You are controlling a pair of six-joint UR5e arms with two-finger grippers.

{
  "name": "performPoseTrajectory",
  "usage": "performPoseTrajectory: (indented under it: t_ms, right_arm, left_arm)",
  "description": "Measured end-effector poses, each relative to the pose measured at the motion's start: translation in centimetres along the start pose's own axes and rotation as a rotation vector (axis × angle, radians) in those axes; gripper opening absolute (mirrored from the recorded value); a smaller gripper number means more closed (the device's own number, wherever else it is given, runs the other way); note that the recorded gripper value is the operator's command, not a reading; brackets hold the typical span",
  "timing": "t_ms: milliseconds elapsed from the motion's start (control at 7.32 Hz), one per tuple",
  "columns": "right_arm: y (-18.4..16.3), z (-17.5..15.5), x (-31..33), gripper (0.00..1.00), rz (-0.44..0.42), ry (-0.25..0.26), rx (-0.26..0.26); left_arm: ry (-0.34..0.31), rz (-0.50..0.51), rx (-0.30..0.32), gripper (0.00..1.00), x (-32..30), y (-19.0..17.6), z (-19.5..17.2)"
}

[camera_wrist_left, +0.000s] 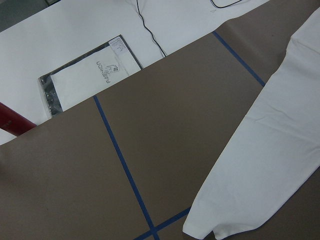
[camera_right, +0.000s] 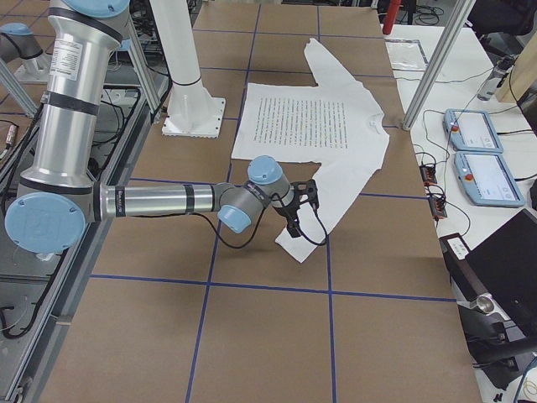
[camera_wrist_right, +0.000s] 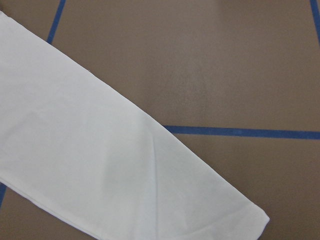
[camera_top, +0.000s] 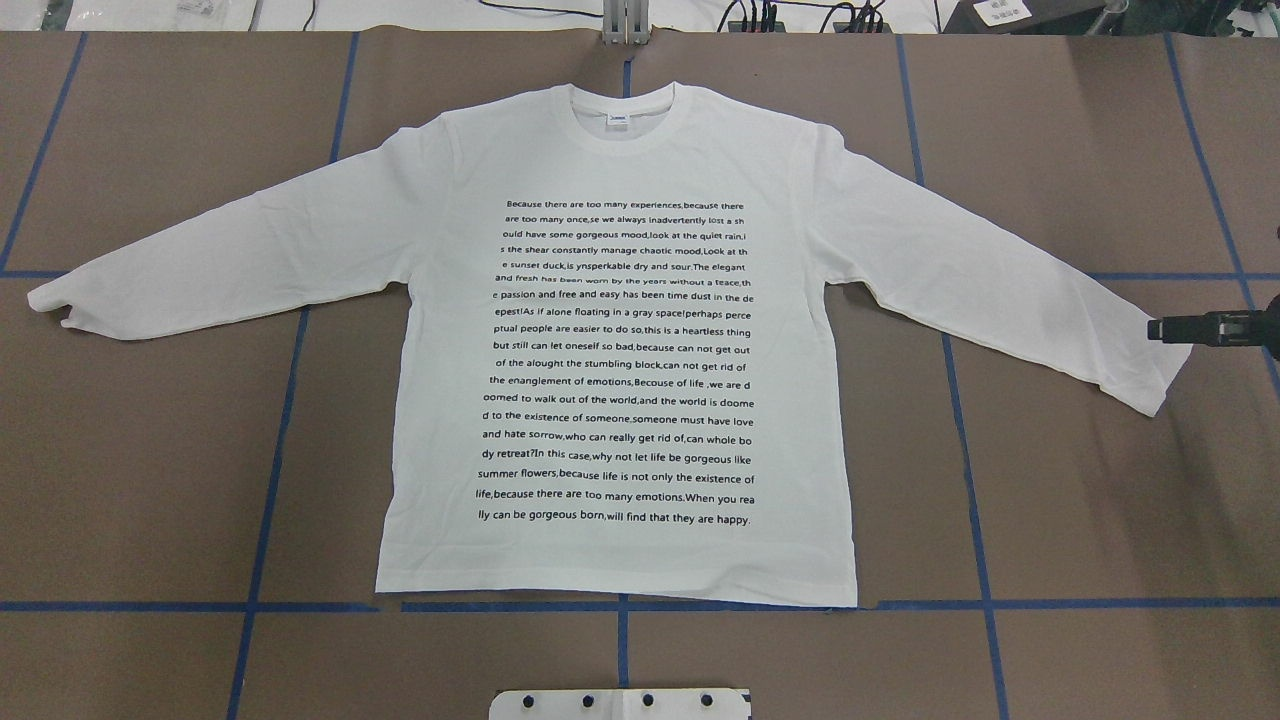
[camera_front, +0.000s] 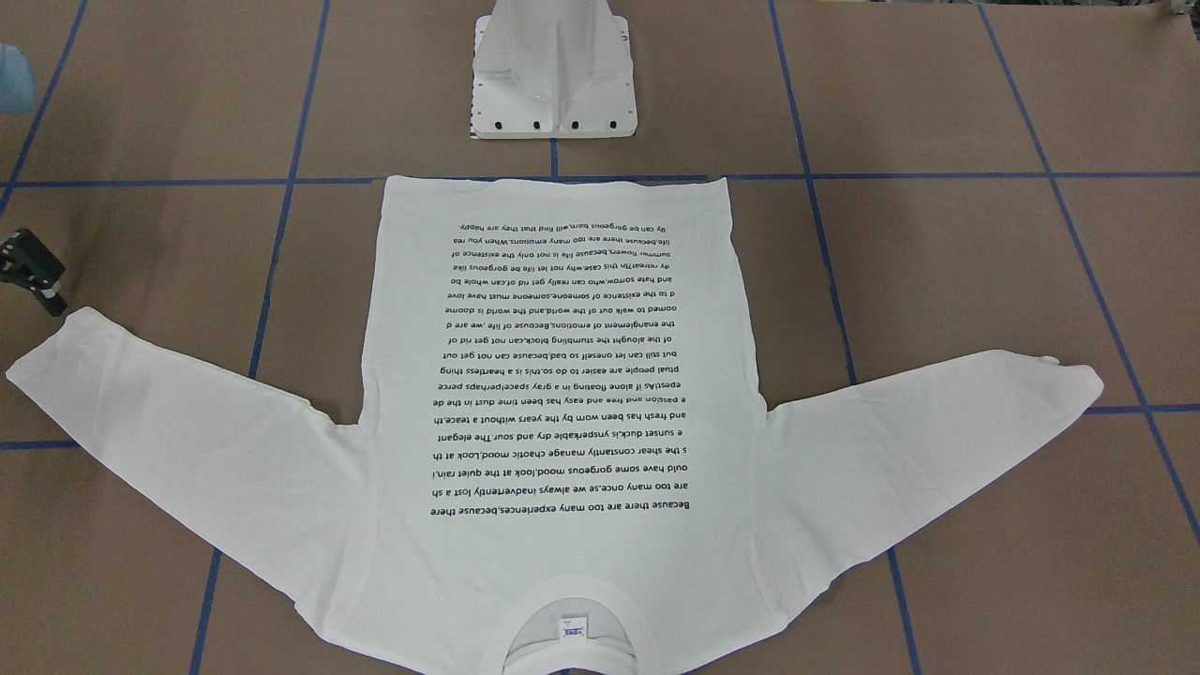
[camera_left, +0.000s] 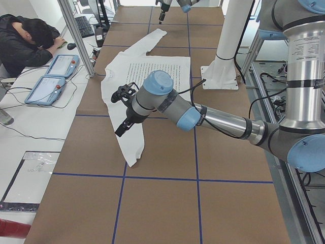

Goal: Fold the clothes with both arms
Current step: 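Lower the right gripper to the cuff of the sleeve nearest it and grasp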

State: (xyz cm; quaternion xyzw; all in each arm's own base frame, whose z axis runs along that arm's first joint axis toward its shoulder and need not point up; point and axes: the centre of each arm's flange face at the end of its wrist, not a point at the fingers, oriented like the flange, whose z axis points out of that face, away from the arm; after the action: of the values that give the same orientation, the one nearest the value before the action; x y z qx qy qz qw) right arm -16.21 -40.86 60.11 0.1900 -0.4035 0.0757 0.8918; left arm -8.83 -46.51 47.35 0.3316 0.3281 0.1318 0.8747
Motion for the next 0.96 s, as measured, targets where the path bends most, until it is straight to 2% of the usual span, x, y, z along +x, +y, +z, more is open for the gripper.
performPoseTrajectory:
  t_ms: [137, 410, 957]
  right_arm:
    - [1.7, 1.7, 0.6, 0.78, 0.028, 0.011, 0.005]
    - [3.9, 3.5, 2.1, 0.77, 0.083, 0.034, -0.01]
    - [5.6, 4.2, 2.3, 0.73, 0.103, 0.043, -0.039]
  left_arm:
    - [0.0, 0.002, 0.002, 1.0, 0.0, 0.0, 0.0]
    - [0.0, 0.004, 0.005, 1.0, 0.1, 0.0, -0.1]
    - [0.001, 0.005, 0.005, 1.0, 0.1, 0.1, -0.1]
